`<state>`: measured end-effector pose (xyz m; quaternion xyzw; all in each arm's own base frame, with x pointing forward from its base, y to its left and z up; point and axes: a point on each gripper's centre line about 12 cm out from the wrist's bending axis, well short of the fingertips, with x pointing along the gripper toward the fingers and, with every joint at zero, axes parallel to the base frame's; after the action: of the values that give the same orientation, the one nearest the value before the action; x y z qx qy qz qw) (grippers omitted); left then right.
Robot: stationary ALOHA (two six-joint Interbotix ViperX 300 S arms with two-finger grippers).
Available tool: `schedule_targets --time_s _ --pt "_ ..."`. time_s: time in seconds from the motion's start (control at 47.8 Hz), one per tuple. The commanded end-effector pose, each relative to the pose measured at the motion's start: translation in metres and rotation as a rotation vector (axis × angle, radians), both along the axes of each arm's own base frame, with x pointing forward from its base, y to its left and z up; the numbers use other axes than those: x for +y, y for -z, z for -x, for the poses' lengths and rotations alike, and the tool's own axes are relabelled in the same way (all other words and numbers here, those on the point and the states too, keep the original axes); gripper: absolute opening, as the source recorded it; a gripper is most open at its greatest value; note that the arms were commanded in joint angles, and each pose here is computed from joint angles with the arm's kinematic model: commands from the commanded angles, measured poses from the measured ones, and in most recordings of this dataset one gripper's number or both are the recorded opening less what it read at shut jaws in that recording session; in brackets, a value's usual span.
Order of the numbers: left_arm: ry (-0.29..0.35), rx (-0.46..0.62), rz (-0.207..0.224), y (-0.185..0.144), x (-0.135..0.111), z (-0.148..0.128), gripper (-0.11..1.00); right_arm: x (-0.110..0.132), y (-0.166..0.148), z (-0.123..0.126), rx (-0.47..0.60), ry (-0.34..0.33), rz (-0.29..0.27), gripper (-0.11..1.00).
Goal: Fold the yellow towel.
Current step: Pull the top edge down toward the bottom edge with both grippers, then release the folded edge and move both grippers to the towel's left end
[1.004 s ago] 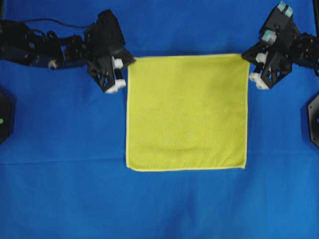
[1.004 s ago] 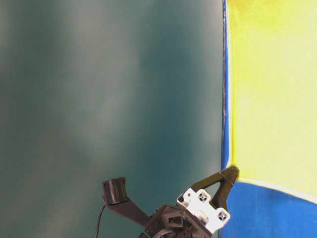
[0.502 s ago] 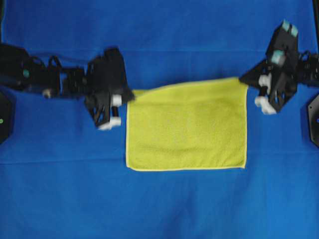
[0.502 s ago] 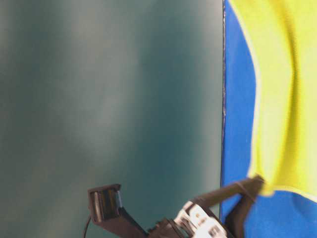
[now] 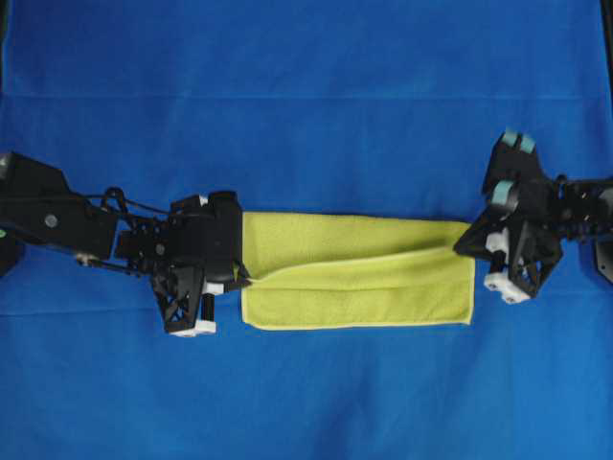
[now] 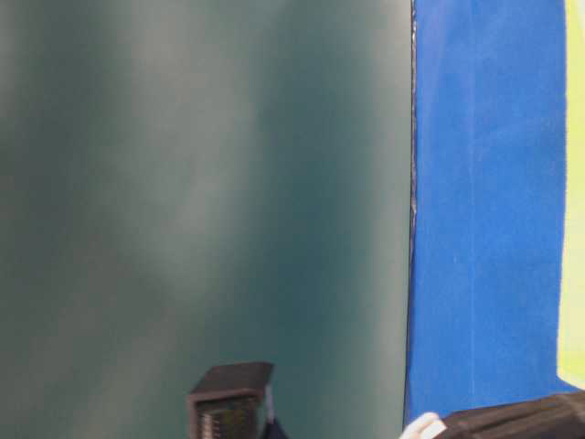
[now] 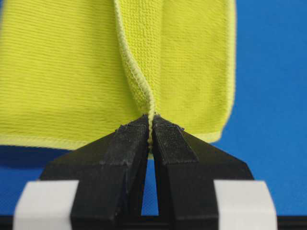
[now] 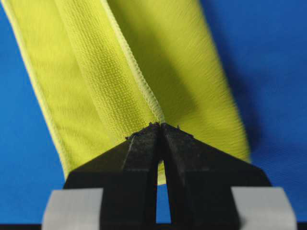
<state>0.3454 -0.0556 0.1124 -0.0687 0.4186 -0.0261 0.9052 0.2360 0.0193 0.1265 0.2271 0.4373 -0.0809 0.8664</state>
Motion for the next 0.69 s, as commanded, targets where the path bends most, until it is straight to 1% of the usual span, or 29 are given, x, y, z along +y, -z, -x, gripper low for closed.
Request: schedule_targets --time_s 0.0,0.126,0.23,0.46,0.544,0.607,0.649,0.669 --pt "0.018 -0.053 0.009 -0.005 -0.008 -0.007 0.01 0.009 0.001 -0.008 -0.016 -0.02 -0.009 0.03" --pt "0.038 -0.069 0.013 -0.005 -0.016 -0.008 0.01 0.021 0.005 -0.009 -0.011 -0.055 -0.02 0.03" --pt "0.052 -0.067 0.014 -0.005 -0.022 -0.007 0.01 0.028 0.004 -0.009 -0.031 -0.068 -0.031 0.03" --pt "0.061 -0.073 0.016 -0.006 -0.025 -0.008 0.01 0.029 0.004 -0.009 -0.043 -0.065 -0.039 0.03" --pt "0.066 -0.075 0.018 -0.007 -0.027 -0.008 0.02 0.032 0.004 -0.009 -0.046 -0.074 -0.041 0.03" --pt "0.077 -0.078 0.019 -0.008 -0.031 -0.007 0.07 0.037 0.003 -0.008 -0.046 -0.087 -0.046 0.03" --pt "0.086 -0.082 0.02 -0.009 -0.035 -0.007 0.14 0.04 0.002 -0.008 -0.048 -0.092 -0.053 0.04" --pt "0.091 -0.085 0.021 -0.01 -0.037 -0.007 0.2 0.042 0.003 -0.008 -0.046 -0.096 -0.056 0.07"
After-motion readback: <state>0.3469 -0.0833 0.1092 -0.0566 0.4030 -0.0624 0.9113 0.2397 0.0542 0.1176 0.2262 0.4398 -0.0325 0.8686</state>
